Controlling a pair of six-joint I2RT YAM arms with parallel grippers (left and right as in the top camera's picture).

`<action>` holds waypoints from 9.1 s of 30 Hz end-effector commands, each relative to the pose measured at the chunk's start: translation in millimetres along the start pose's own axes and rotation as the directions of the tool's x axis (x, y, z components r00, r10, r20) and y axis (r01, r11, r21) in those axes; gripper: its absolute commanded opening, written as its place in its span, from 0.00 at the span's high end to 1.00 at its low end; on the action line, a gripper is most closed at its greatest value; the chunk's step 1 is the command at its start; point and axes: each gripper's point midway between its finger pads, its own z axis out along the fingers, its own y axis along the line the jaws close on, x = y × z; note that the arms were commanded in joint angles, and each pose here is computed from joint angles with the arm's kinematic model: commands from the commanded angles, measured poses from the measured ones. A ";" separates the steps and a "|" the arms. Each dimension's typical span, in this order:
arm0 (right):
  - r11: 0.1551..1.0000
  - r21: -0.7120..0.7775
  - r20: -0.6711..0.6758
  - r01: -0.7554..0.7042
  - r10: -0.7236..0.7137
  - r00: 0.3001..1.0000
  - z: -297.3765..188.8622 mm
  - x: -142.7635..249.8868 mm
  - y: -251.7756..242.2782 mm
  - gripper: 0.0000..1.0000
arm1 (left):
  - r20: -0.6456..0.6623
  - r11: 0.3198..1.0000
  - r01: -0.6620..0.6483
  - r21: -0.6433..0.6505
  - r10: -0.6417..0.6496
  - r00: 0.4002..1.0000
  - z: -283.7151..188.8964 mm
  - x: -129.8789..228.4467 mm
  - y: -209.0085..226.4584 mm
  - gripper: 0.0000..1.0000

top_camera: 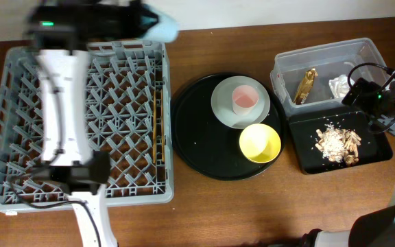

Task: Sort waste into correct bins and load items into the dishwasher rack
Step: 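Carry the blue cup into the dish rack and set it down, then release the blue cup and lift the left gripper away, then reach the left gripper to the pink cup on the white plate and grasp it, then carry the pink cup over the dish rack and lower it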

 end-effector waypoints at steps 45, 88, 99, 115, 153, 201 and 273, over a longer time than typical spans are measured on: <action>1.000 -0.006 0.019 -0.011 0.011 1.000 -6.4 -2.3 0.0 0.01 | -0.315 0.831 0.540 -0.133 -0.552 0.772 47.2 177.3 258.3 0.74; 1.000 -0.006 0.019 -0.011 0.011 1.000 -6.4 -2.2 0.0 0.01 | -0.371 0.625 -0.020 -0.781 -0.438 0.819 37.5 167.5 211.3 1.00; 1.000 -0.006 0.019 -0.011 0.011 1.000 -6.4 -2.3 0.0 0.01 | -0.256 0.601 -0.016 -0.799 -0.317 0.913 32.3 118.6 216.5 1.00; 1.000 -0.006 0.019 -0.011 0.011 1.000 -6.4 -2.2 0.0 0.01 | -0.352 0.875 -0.106 -0.473 -0.077 0.933 67.9 110.3 17.3 0.52; 1.000 -0.006 0.019 -0.011 0.011 1.000 -6.4 -2.2 0.0 0.01 | -0.360 0.747 -0.523 -0.410 0.395 0.845 284.9 232.6 -52.9 0.72; 1.000 -0.006 0.019 -0.011 0.011 1.000 -6.4 -2.2 0.0 0.01 | -0.307 0.837 -0.433 -0.335 0.337 0.890 159.8 146.3 -108.6 1.00; 1.000 -0.006 0.019 -0.011 0.011 1.000 -6.4 -2.3 0.0 0.01 | -0.175 0.883 0.383 0.269 -0.347 0.922 -75.0 157.6 71.3 1.00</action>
